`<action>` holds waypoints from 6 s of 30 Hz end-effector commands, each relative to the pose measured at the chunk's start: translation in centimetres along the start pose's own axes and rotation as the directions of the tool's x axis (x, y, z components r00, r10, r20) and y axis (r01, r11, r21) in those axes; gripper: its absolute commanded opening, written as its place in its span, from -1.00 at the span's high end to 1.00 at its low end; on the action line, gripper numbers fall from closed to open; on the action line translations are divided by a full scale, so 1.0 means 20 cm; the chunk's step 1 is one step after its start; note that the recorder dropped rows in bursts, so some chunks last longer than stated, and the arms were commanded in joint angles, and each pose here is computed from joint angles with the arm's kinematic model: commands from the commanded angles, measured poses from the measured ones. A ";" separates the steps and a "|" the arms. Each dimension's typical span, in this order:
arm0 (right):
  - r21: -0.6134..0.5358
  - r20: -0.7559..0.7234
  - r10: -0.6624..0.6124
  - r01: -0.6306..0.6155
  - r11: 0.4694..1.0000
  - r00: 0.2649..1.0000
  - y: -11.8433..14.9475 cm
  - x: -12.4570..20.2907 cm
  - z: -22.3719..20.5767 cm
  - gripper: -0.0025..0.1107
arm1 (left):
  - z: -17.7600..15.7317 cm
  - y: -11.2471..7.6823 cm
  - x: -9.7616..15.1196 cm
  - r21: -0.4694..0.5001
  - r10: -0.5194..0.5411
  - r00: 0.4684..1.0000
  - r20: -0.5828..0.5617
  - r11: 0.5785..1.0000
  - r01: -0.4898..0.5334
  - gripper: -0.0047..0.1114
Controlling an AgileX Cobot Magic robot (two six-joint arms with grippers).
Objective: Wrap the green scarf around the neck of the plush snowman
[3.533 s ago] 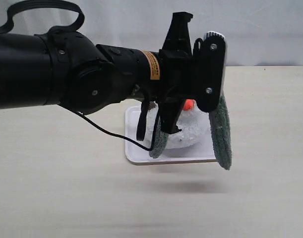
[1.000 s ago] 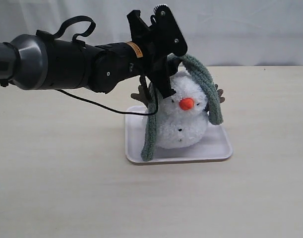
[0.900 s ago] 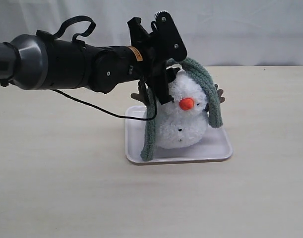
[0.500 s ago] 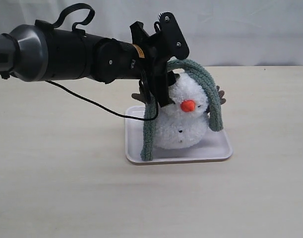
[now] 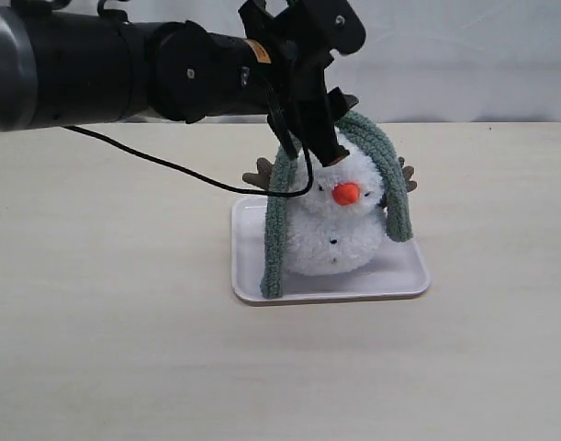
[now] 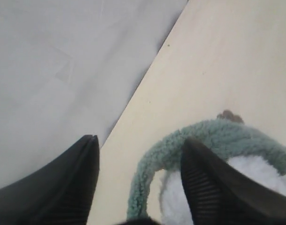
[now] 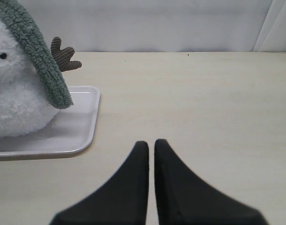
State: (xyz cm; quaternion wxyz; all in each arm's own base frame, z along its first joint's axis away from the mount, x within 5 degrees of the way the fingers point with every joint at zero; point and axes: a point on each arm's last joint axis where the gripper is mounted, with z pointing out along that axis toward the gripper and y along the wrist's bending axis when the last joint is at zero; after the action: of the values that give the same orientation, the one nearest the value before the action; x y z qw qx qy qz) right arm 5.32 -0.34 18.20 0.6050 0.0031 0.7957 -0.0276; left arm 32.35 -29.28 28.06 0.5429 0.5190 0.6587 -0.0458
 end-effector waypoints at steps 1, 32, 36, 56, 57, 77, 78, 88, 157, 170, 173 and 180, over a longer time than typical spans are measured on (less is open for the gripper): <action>0.005 0.008 -0.007 0.007 1.000 1.000 0.00 0.00 0.00 0.88 | -0.05 -0.05 -0.08 0.038 -0.054 0.998 0.029 0.998 0.053 0.11; 0.005 0.008 -0.007 0.007 1.000 1.000 0.00 0.00 0.00 0.88 | -0.39 0.03 -0.06 -0.028 -0.294 0.956 0.012 0.955 0.295 0.92; 0.005 0.008 -0.007 0.007 1.000 1.000 0.00 0.00 0.00 0.88 | -0.47 0.10 0.04 -0.092 -0.412 0.901 0.133 0.900 0.426 0.92; 0.020 0.546 -0.054 0.052 0.998 0.836 0.01 -0.24 -0.07 0.88 | -0.52 -0.06 0.28 -0.100 -0.348 0.902 0.255 0.919 0.383 0.92; 0.013 0.606 -0.039 0.040 0.999 0.794 0.01 -0.27 -0.09 0.88 | -0.52 -0.05 0.30 -0.108 -0.353 0.905 0.236 0.916 0.386 0.92; -0.068 0.282 0.247 -0.237 0.969 0.927 -0.03 -1.17 0.29 0.73 | -0.50 0.09 0.51 -0.193 -0.423 0.898 0.124 0.877 0.440 0.92; -0.038 0.218 0.237 -0.234 0.971 0.947 -0.04 -1.19 0.35 0.66 | -0.50 0.09 0.51 -0.190 -0.411 0.903 0.122 0.884 0.428 0.92; -0.545 -0.354 -0.111 -0.108 0.831 0.929 0.21 -1.26 0.96 0.26 | -0.50 0.08 0.50 -0.170 -0.359 0.927 0.113 0.912 0.374 0.92; -0.575 -0.547 -0.458 0.084 0.814 0.700 0.45 -0.92 1.27 0.14 | -0.50 0.08 0.50 -0.170 -0.358 0.926 0.118 0.912 0.374 0.92; -0.551 -0.540 -0.440 0.094 0.829 0.718 0.46 -0.61 1.34 0.14 | -0.50 0.08 0.50 -0.170 -0.359 0.927 0.112 0.912 0.374 0.92; -0.562 -0.538 -0.424 0.065 0.824 0.728 0.48 -0.56 1.38 0.14 | -0.50 0.08 0.50 -0.170 -0.359 0.927 0.112 0.912 0.374 0.92; -0.540 -0.544 -0.380 0.034 0.841 0.749 0.49 -0.54 1.41 0.48 | -0.50 0.08 0.50 -0.170 -0.359 0.927 0.112 0.912 0.374 0.92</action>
State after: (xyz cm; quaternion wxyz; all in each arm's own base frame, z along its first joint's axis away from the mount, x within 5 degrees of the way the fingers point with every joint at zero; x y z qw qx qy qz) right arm 35.73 8.32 20.69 0.2671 -0.2344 0.9280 0.1123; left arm 28.12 -16.07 25.40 0.5975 0.3329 0.7223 -0.1028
